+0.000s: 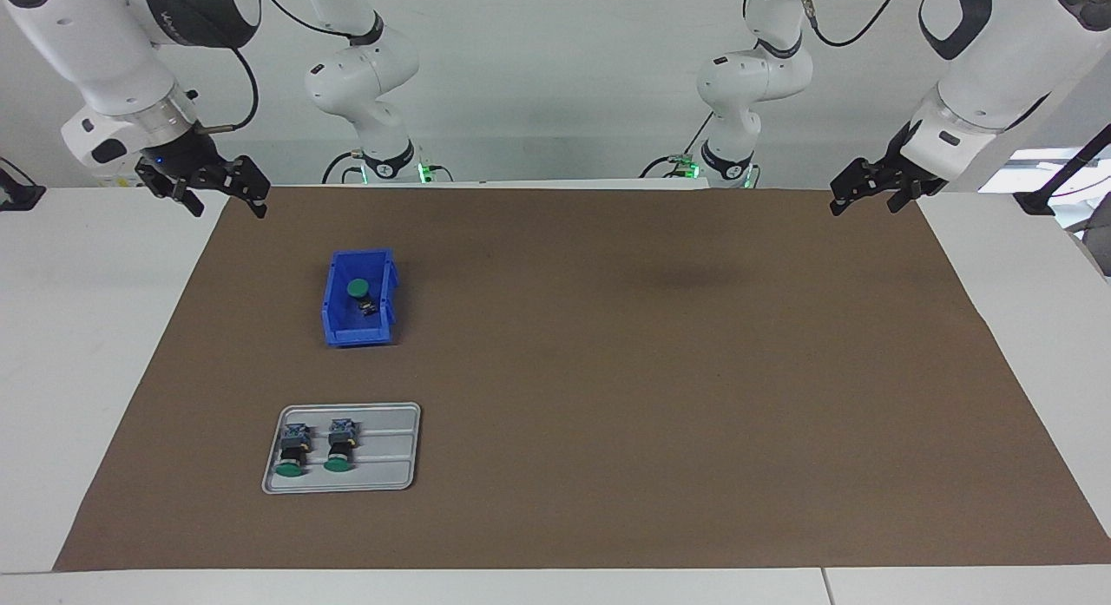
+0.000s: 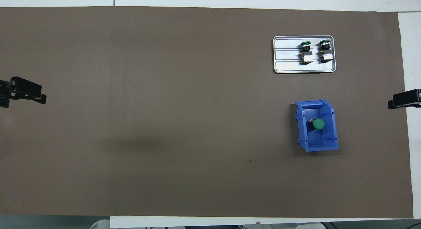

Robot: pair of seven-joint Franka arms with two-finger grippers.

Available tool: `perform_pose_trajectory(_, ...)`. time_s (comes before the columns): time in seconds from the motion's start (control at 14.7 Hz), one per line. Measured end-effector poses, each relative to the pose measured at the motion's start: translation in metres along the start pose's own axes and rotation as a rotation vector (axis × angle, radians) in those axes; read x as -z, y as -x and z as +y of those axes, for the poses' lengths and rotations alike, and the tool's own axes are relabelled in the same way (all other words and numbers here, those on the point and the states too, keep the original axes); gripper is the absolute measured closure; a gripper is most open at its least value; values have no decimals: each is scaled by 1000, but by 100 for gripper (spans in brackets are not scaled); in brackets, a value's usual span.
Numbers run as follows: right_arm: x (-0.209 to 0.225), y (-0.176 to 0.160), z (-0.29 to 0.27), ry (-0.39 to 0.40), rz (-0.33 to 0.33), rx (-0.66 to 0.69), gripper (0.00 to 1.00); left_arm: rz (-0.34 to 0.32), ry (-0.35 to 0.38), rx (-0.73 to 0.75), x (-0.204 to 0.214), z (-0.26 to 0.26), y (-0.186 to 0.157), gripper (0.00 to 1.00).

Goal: Place and press button with both arms

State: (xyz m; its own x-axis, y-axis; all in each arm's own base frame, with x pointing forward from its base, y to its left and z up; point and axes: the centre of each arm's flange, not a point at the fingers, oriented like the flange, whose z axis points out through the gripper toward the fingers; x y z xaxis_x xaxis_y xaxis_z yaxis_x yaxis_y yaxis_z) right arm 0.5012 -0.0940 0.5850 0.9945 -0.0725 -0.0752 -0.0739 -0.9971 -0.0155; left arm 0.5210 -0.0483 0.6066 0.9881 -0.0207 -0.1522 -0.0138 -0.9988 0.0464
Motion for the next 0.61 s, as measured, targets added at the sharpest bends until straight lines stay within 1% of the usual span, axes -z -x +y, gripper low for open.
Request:
perform_pose_trajectory(0.14, 5, 0, 5, -1, 15, -9, 1, 0, 0, 0, 0, 0, 0, 0)
perform_pose_trajectory(0.27, 15, -3, 7, -2, 54, -14, 1, 0, 0, 0, 0, 0, 0, 0)
perform_pose_trajectory(0.34, 18, -3, 7, -1, 61, -14, 1, 0, 0, 0, 0, 0, 0, 0)
perform_pose_trajectory(0.61, 19, -3, 8, -1, 65, -15, 1, 0, 0, 0, 0, 0, 0, 0)
